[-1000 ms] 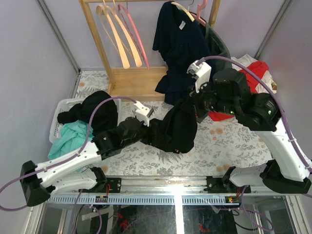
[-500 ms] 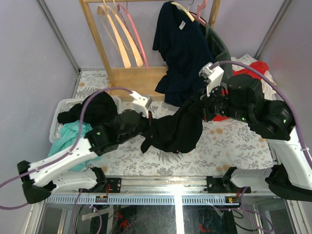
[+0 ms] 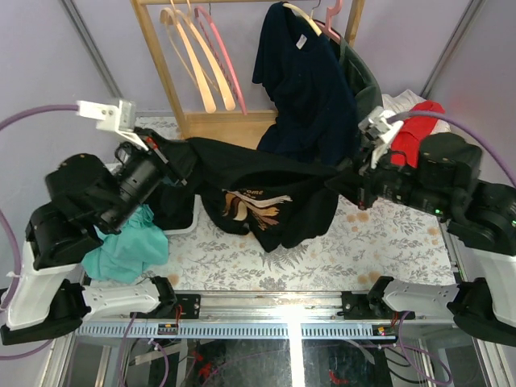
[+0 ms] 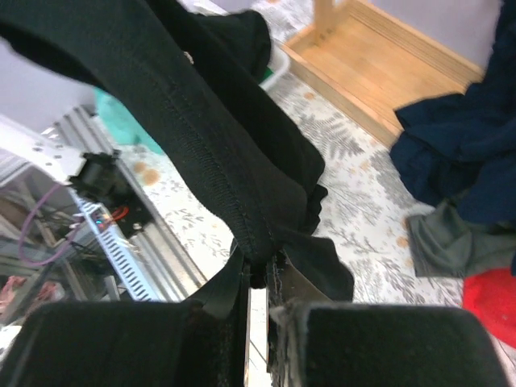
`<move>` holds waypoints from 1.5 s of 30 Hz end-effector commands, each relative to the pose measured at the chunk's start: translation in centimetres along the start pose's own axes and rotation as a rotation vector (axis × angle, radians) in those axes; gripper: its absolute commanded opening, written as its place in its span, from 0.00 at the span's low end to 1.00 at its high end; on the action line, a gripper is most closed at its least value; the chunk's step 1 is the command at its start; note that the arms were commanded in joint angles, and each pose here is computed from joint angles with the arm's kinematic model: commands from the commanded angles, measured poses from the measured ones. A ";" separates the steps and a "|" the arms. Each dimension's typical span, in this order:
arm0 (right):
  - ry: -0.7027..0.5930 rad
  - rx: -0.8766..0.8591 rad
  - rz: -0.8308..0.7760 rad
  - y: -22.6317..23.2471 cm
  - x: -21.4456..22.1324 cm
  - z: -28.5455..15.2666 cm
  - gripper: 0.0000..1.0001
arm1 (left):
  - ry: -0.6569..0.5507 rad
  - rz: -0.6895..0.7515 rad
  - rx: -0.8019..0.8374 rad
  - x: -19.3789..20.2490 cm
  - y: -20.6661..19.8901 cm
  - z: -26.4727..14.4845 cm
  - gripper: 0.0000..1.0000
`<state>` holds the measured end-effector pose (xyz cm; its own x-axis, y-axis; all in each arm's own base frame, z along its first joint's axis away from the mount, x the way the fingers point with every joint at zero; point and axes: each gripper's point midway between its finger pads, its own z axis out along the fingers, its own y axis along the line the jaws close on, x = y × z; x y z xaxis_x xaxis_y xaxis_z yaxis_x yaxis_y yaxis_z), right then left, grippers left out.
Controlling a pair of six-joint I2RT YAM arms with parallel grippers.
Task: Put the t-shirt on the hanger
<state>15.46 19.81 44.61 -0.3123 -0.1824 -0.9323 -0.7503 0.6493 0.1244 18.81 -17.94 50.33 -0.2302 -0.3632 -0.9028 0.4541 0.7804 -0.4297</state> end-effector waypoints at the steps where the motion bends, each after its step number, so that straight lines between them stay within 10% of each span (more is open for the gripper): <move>1: -0.199 -0.199 -0.045 3.7 -4.6 -4.5 0.00 | -0.099 0.057 0.015 -5.0 -1.1 -0.7 0.00; 12: -0.290 -0.373 -0.011 7.1 -8.3 -5.8 0.00 | -0.267 0.042 0.119 -12.5 -4.5 -1.9 0.00; 30: 0.193 0.238 0.096 -4.8 10.7 6.5 0.00 | 0.268 0.018 -0.337 21.6 8.9 10.5 0.00; 45: 0.325 0.327 0.155 -10.0 16.0 11.8 0.00 | 0.270 -0.193 -0.450 28.4 19.0 18.5 0.00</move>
<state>22.12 17.94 23.64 -0.6457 -0.2873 -0.7075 -0.4646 0.8831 0.0654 33.19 -20.92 13.57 -0.5918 -0.3071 -0.7453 -0.0423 0.9351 -0.3517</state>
